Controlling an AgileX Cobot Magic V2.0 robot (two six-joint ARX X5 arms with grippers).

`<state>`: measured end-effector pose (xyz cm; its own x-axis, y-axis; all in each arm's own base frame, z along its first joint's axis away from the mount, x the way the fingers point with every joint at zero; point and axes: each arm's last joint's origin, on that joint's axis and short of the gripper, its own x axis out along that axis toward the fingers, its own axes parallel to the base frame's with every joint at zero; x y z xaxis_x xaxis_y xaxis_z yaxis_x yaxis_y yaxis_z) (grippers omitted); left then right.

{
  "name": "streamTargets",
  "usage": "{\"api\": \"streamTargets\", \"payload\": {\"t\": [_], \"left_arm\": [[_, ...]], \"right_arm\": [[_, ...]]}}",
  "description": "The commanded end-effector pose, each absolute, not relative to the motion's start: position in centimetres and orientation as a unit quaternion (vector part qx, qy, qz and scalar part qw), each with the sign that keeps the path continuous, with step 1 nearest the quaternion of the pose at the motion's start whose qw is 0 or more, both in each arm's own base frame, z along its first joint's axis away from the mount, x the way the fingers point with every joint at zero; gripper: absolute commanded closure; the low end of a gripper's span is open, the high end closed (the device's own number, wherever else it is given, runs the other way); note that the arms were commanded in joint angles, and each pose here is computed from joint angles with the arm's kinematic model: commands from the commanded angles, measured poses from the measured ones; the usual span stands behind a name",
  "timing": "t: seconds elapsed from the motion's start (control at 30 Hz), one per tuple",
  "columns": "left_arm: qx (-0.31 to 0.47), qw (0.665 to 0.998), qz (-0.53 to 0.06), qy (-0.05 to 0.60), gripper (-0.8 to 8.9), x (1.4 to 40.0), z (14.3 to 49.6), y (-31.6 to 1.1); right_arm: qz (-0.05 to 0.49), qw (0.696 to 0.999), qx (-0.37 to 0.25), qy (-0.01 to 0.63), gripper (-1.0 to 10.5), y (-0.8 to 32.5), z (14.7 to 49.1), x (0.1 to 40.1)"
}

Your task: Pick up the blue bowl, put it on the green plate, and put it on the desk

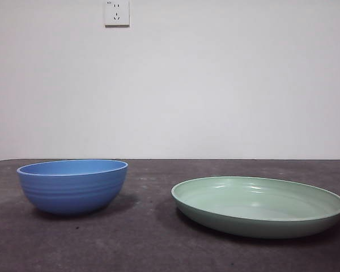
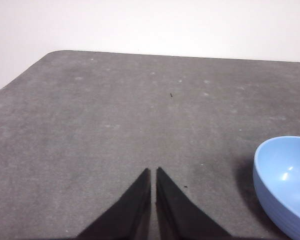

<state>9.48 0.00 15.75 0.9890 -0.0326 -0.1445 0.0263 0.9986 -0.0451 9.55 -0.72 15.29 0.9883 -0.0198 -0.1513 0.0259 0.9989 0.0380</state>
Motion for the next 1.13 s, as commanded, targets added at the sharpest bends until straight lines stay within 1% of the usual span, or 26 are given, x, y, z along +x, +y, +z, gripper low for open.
{"api": "streamTargets", "payload": {"t": [0.03,0.17,0.27,0.3,0.4,0.5,0.6,0.7,0.83,0.97,1.13], "left_arm": [[-0.018,0.997,-0.013,0.074,7.94,9.6,15.2,0.0],[-0.017,0.998,-0.013,0.064,7.96,9.6,15.4,0.0],[-0.029,0.997,-0.013,0.067,7.97,9.6,15.4,0.0],[-0.033,0.997,-0.013,0.071,7.97,9.6,15.3,0.0],[-0.043,0.996,-0.014,0.076,7.97,9.7,15.3,0.0],[-0.073,0.995,-0.018,0.067,7.97,9.5,16.2,-0.1],[-0.105,0.993,-0.023,0.047,7.97,9.2,18.2,-0.2],[-0.133,0.99,-0.032,0.031,7.97,8.9,20.6,-0.3],[-0.139,0.989,-0.04,0.039,7.97,8.5,24.3,-0.4],[-0.137,0.987,-0.056,0.058,7.97,8.5,27.9,-0.5],[-0.145,0.979,-0.11,0.094,7.97,9.5,32.0,-0.8]], "right_arm": [[-0.012,0.997,0.027,0.074,9.1,-0.7,15.2,9.6],[-0.011,0.997,0.031,0.074,9.1,-0.7,15.2,9.6],[0.008,0.995,0.06,0.075,9.1,-0.6,15.2,9.6],[0.014,0.995,0.068,0.073,9.3,-0.6,15.3,9.6],[0.011,0.992,0.102,0.072,9.4,-0.6,15.5,9.5],[0.015,0.99,0.125,0.058,9.4,-0.5,16.6,9.4],[0.017,0.989,0.143,0.034,9.4,-0.5,18.3,9.0],[0.021,0.986,0.165,0.029,9.4,-0.4,20.3,8.6],[0.047,0.983,0.173,0.034,9.4,-0.2,23.3,8.1],[0.083,0.979,0.177,0.062,9.4,0.0,26.3,8.0],[0.134,0.967,0.185,0.117,9.4,0.3,30.0,8.1]]}}
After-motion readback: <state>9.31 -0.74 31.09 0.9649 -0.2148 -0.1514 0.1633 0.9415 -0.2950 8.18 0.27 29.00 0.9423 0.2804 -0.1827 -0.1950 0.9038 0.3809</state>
